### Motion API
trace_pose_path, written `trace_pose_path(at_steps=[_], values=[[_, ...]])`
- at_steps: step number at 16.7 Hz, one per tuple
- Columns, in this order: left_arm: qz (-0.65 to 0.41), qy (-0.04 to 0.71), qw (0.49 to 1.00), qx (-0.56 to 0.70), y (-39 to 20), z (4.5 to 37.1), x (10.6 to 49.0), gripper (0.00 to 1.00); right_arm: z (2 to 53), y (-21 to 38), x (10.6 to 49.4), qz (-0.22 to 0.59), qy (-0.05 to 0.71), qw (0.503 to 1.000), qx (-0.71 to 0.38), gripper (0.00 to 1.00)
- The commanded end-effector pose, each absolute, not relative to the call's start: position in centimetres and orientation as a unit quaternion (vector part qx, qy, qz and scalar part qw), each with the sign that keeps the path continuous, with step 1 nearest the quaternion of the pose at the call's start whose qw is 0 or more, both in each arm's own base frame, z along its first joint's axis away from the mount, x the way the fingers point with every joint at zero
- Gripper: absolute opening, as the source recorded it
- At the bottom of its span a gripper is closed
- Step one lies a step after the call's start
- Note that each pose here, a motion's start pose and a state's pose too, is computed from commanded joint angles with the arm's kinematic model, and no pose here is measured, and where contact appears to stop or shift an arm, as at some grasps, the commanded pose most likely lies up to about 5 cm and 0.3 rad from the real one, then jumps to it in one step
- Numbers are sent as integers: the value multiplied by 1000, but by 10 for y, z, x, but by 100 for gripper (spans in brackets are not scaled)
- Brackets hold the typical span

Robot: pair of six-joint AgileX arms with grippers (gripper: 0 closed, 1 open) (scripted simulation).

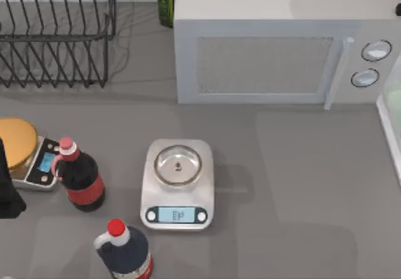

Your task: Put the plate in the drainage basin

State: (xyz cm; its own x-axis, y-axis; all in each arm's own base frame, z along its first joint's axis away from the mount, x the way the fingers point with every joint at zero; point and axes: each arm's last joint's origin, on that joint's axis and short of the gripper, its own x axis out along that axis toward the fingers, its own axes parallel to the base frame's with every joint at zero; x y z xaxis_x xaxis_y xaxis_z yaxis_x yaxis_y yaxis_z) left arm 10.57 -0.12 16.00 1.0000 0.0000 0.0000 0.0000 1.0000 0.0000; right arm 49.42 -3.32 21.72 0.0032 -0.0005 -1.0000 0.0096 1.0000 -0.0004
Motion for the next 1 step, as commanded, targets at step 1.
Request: trace_pose_path(at_steps=[1], values=[[0,0,1000,0,-1,160,106,100,217,-33,494,-4,706,708,3,100]])
